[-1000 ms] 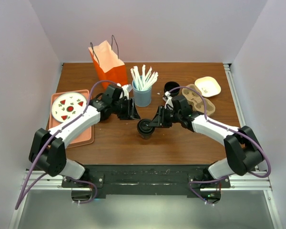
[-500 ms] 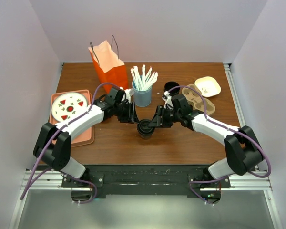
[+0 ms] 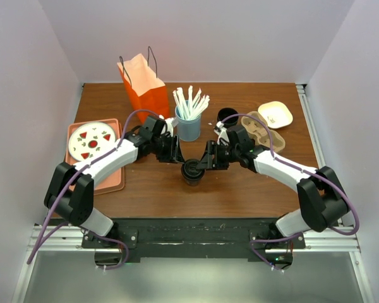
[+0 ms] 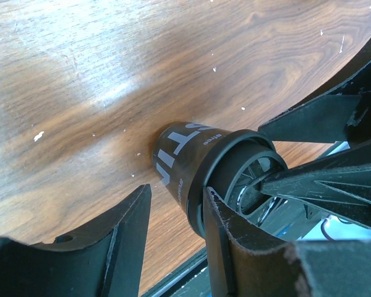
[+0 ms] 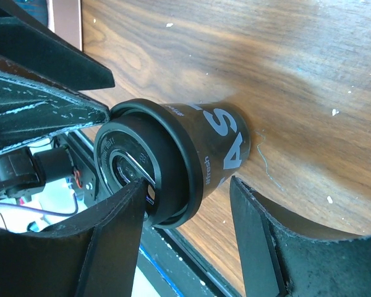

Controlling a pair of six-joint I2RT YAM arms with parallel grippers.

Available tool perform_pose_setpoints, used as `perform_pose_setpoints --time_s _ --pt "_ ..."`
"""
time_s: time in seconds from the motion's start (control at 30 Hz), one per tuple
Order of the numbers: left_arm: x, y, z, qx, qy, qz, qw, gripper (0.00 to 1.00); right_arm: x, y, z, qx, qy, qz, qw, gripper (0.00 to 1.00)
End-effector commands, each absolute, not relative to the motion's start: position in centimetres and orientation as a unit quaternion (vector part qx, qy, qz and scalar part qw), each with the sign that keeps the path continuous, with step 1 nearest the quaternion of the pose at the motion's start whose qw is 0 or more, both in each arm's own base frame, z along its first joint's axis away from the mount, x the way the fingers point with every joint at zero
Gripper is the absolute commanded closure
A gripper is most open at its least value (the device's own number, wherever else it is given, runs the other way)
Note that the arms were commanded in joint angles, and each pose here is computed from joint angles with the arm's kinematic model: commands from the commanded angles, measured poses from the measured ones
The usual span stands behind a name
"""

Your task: Pack the takeout coffee

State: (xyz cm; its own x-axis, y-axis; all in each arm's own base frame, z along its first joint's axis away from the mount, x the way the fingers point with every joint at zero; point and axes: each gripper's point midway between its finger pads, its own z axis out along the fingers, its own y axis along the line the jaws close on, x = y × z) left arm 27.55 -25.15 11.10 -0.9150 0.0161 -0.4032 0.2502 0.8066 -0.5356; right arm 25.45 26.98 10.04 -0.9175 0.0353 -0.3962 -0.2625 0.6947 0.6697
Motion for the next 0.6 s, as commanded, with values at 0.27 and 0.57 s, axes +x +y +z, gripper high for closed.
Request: perform_pose_setpoints --time_s 0.27,0.57 --pt "27.9 -25.1 11.1 0.078 0.927 -0.303 0.206 0.56 25.4 27.9 11.7 -0.097 0.887 0.406 0.199 0.43" --pt "27.9 -25.2 11.4 0.077 0.926 -0.307 0.207 0.56 25.5 28.2 12.6 -0.106 0.878 0.417 0.21 0.36"
